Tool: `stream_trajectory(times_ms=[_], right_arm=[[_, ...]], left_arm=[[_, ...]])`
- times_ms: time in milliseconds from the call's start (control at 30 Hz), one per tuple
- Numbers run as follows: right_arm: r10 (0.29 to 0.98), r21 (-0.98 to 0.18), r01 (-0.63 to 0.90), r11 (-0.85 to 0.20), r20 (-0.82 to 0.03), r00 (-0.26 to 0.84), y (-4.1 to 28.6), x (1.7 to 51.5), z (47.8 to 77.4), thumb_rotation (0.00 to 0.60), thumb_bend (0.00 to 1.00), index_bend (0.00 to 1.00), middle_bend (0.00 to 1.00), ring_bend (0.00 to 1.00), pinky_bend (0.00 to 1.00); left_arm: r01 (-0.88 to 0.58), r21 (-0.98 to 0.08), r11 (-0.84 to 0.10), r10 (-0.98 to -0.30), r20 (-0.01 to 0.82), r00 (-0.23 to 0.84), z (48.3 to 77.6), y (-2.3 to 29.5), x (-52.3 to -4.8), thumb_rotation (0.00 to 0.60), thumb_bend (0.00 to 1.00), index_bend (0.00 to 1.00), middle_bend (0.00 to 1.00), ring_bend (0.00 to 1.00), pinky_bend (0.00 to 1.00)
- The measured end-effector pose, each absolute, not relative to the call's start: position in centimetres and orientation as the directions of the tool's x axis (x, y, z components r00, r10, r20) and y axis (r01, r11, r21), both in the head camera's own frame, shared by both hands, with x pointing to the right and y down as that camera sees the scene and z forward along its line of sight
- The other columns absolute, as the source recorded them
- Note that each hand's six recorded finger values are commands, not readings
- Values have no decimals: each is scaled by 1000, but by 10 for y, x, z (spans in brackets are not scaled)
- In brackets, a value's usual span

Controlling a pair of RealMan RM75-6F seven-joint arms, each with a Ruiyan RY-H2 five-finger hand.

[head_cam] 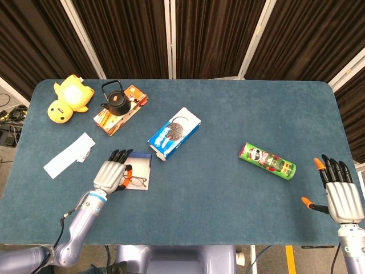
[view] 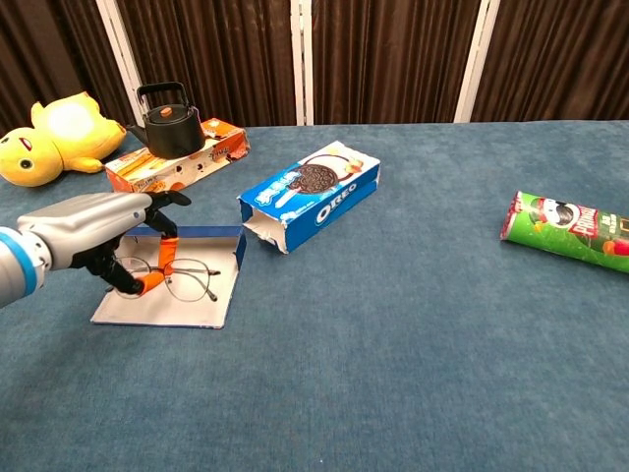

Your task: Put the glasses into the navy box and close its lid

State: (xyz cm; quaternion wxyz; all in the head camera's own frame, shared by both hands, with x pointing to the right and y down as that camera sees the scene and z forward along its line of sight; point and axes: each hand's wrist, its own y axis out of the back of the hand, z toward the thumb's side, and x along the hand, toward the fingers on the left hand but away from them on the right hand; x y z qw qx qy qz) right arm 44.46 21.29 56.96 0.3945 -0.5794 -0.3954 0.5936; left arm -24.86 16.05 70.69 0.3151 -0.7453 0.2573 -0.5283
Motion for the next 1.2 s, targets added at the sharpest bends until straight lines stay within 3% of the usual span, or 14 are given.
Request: stream_trajectory(times_ms=[267,567,667,733,800,1200], right_arm=[[922,-922,-25,-385,-384,-41,212,448,574,600,0,0,0,0,0],[918,-919,-36,-393,-391,-61,212,454,577,600,0,0,0,0,0],[917,-918,-38,-396,-393,-61,213,454,578,600,0,0,0,0,0],[917,-917,-38,-396,-394,-61,213,454,578,600,0,0,0,0,0],[917,-917,-39,-397,-394,-60,213,453,578,600,0,0,0,0,0],[913,-913,-39,-406,-403,-58,213,452,581,600,0,0,0,0,0]], left_arm=[[-53,-746,-664,-718,617,321,735,133,-244,600,476,635,0,0,0],[-59,-760,-647,-732,598,327,745,117,-238,600,475,611,0,0,0],[-56,-763,-644,-735,596,325,746,115,-239,600,392,408,0,0,0],[-63,-762,-645,-735,596,323,746,114,-240,600,225,159,0,0,0],[-72,-760,-645,-737,595,321,746,114,-240,600,127,24,0,0,0],[-143,-782,-607,-767,529,364,724,111,-238,600,65,0,0,0,0]])
